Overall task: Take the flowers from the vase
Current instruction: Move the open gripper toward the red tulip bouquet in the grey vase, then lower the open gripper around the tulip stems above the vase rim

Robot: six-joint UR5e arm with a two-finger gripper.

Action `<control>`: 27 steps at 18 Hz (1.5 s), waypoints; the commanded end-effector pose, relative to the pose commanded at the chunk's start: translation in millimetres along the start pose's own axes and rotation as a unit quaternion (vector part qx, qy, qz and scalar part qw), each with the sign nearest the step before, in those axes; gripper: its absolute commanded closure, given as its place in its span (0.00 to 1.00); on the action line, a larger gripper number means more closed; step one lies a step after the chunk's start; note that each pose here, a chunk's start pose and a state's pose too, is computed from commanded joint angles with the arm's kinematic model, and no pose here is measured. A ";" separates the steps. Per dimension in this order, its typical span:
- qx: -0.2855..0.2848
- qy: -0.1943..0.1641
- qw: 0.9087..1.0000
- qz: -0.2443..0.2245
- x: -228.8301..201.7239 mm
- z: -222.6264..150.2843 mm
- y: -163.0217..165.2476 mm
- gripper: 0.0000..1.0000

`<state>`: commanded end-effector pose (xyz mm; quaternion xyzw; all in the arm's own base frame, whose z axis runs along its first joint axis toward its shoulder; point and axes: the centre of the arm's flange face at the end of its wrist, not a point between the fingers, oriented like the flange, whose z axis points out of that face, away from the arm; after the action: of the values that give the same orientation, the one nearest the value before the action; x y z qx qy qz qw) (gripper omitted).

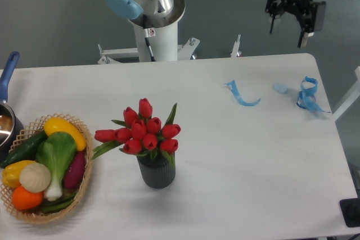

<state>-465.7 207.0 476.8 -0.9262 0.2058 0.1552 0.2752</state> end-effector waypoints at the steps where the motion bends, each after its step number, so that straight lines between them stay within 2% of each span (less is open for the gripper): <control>1: 0.011 -0.002 1.000 -0.016 2.2 3.4 -4.1 0.00; 4: 0.068 -0.004 0.995 -0.077 6.4 13.4 -13.7 0.00; 6: 0.085 0.005 0.989 -0.120 9.6 21.5 -22.3 0.00; 7: 0.088 0.009 0.988 -0.123 10.8 26.2 -29.2 0.00; 9: 0.097 0.019 0.989 -0.110 16.2 44.7 -43.1 0.00; 12: 0.110 0.004 0.991 -0.081 30.5 66.5 -54.3 0.00; 13: 0.127 0.003 0.988 -0.092 33.1 70.8 -60.7 0.00; 15: 0.143 0.016 0.980 -0.138 30.7 79.8 -64.5 0.00; 19: 0.155 0.061 0.978 -0.123 40.3 117.4 -96.4 0.00; 27: 0.163 0.108 0.976 -0.093 55.1 158.9 -129.5 0.00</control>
<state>-385.1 380.8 385.3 -0.8954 0.1693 -0.0073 0.4117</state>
